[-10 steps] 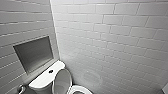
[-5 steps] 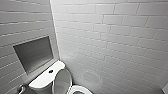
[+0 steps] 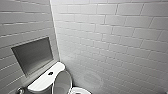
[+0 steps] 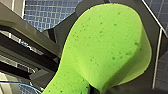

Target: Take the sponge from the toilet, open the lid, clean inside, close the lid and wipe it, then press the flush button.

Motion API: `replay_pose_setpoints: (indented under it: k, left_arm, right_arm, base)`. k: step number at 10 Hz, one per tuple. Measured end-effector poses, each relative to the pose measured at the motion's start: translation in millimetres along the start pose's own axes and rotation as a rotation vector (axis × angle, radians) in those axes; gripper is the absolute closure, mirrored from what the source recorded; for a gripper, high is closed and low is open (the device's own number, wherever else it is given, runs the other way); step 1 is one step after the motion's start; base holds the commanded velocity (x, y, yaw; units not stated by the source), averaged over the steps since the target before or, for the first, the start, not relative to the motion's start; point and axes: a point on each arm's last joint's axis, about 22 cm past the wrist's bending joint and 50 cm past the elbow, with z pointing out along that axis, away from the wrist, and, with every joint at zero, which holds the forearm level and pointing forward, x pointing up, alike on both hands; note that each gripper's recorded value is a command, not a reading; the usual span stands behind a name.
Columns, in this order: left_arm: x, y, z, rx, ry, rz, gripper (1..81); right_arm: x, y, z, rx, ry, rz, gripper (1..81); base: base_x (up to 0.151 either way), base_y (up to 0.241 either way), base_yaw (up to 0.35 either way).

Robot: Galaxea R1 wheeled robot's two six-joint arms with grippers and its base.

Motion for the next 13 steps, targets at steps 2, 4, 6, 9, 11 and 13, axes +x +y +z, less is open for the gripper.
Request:
replay_pose_setpoints:
  k: [2, 4, 6, 9, 11, 13]
  left_arm:
    - [-3.7, 1.6, 0.1, -0.003, -0.007, -0.001, 1.0]
    - [-7.0, 3.1, 0.1, -0.004, -0.012, -0.002, 1.0]
    - [-9.3, 6.7, 0.6, -0.009, -0.016, -0.006, 1.0]
    - [-7.1, 19.5, 2.0, -0.036, -0.012, -0.074, 1.0]
    - [-6.7, 19.3, 2.0, -0.036, -0.012, -0.075, 1.0]
    - [-5.8, 21.0, 2.2, -0.039, -0.009, -0.075, 1.0]
  right_arm:
    - [-3.2, -1.0, -0.1, 0.000, -0.007, 0.002, 81.1]
    - [-5.8, 0.5, -0.9, -0.002, -0.010, 0.007, 81.1]
    - [-4.7, 5.4, -2.4, -0.010, -0.010, 0.009, 81.1]
    - [-12.2, 3.7, -1.2, -0.015, -0.017, 0.015, 81.1]
    - [-15.3, 11.0, 0.5, -0.045, -0.018, 0.013, 81.1]
    - [-11.9, 32.3, -4.2, -0.089, -0.014, -0.002, 81.1]
  base:
    - [0.000, 0.000, 0.000]
    - [0.000, 0.000, 0.000]
    - [0.000, 0.000, 0.000]
    - [0.000, 0.000, 0.000]
    - [0.000, 0.000, 0.000]
    - [0.000, 0.000, 0.000]
